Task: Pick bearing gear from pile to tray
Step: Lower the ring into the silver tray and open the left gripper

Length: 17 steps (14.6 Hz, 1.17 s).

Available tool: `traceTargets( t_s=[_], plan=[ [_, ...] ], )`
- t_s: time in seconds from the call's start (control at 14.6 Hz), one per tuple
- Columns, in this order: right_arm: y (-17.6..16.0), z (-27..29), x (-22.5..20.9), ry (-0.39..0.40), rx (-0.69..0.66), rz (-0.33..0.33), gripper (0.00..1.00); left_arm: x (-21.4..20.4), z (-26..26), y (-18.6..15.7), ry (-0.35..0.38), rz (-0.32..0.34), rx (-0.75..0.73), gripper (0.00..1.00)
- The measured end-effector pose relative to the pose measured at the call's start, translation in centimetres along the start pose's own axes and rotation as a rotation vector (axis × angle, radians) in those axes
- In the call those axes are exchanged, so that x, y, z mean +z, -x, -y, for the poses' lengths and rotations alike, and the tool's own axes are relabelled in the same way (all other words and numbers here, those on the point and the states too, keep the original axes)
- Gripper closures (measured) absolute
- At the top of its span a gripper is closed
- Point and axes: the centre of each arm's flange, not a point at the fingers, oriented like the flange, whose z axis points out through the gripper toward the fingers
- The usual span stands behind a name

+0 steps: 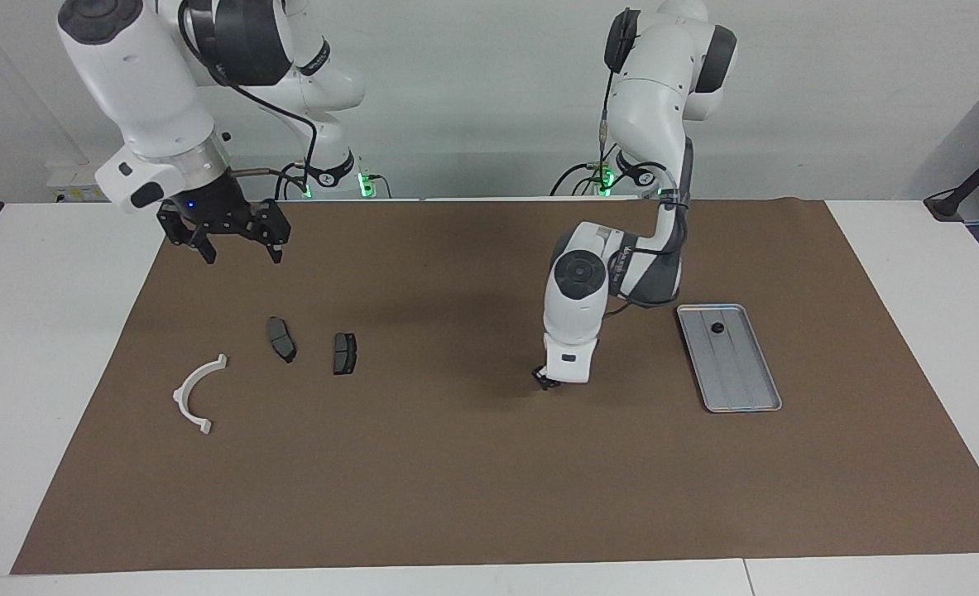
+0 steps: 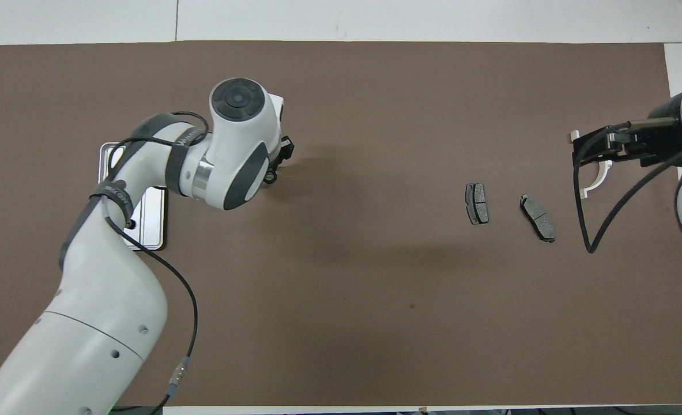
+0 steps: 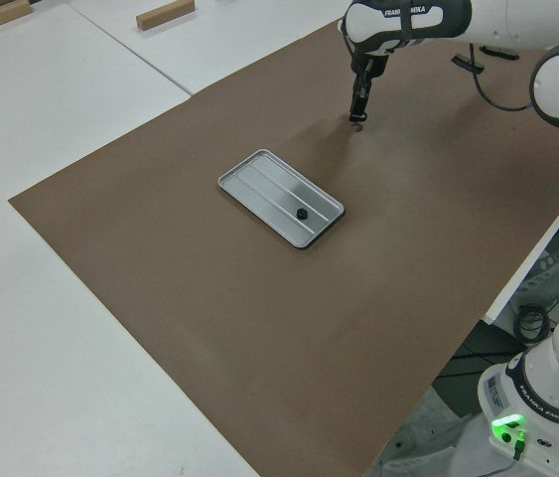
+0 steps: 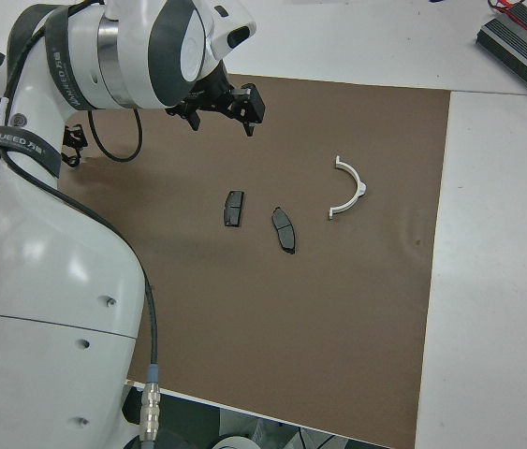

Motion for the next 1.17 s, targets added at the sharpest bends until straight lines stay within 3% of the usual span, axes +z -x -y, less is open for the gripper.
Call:
traceTargets(
  t_s=[0.34,0.55,0.82,1.17],
  plan=[
    [1.6,0.0,-1.4,0.007,-0.004,-0.006,0.0,-1.2,13.7,-11.0,0.001,0.045,0.138,0.63],
    [1.7,-0.2,-1.3,0.025,-0.003,-0.006,0.0,1.0,19.2,-14.5,0.048,0.021,0.173,0.63],
    [1.6,-0.5,-1.1,0.039,0.0,-0.004,0.0,4.6,21.2,-14.1,0.057,0.014,0.19,0.63],
    [1.6,-0.5,-1.1,0.04,0.0,-0.004,0.0,4.5,21.7,-13.4,0.057,0.017,0.222,0.63]
  ],
)
